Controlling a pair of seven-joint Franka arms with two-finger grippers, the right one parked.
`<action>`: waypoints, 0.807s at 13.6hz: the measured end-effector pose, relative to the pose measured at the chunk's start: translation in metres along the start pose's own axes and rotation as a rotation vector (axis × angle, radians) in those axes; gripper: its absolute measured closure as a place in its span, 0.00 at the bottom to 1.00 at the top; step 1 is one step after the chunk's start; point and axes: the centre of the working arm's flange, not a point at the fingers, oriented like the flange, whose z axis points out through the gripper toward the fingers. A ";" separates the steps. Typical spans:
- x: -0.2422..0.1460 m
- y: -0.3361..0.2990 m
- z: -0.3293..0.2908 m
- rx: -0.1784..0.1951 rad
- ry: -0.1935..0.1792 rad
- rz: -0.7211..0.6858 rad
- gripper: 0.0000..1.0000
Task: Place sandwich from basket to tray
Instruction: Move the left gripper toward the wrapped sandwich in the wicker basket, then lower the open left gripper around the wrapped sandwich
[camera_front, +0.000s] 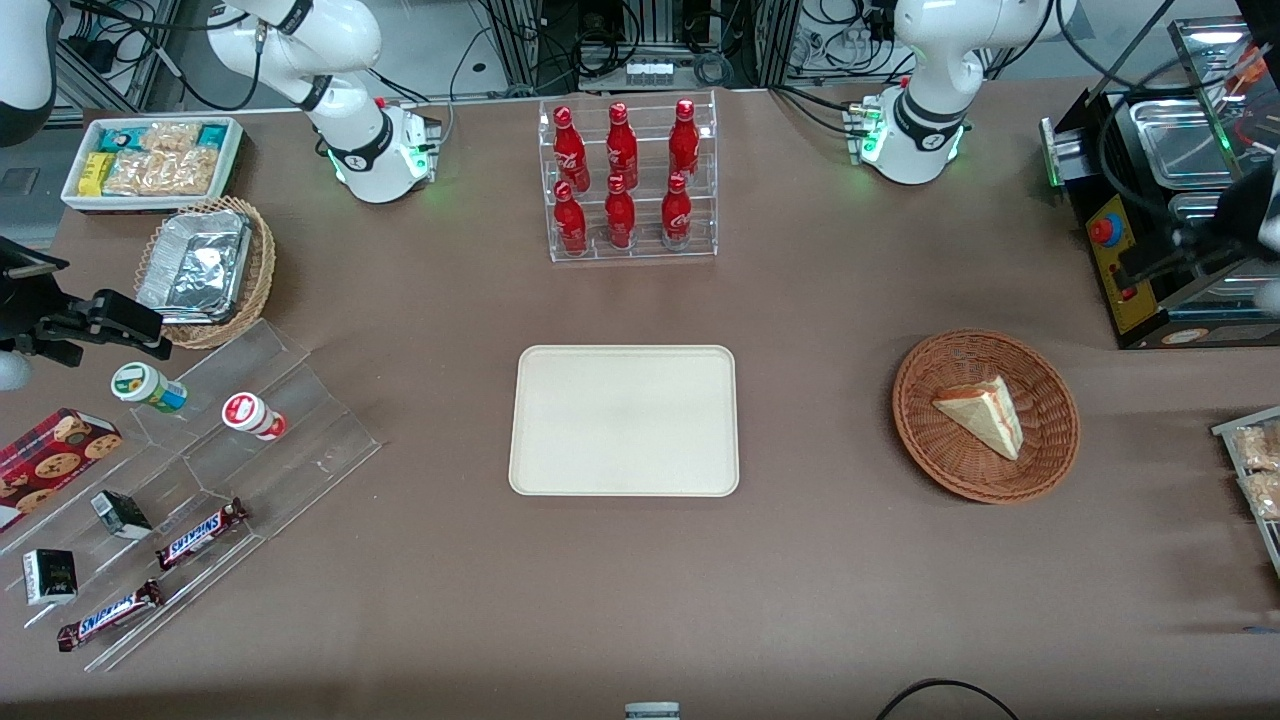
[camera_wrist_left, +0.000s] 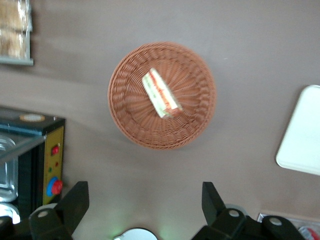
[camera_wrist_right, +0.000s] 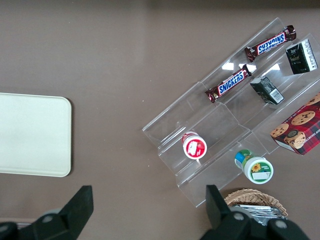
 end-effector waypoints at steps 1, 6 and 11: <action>0.018 -0.005 0.027 0.004 -0.019 -0.046 0.00; 0.057 -0.007 0.148 -0.002 -0.004 -0.404 0.00; 0.053 -0.003 0.218 -0.047 0.076 -0.639 0.00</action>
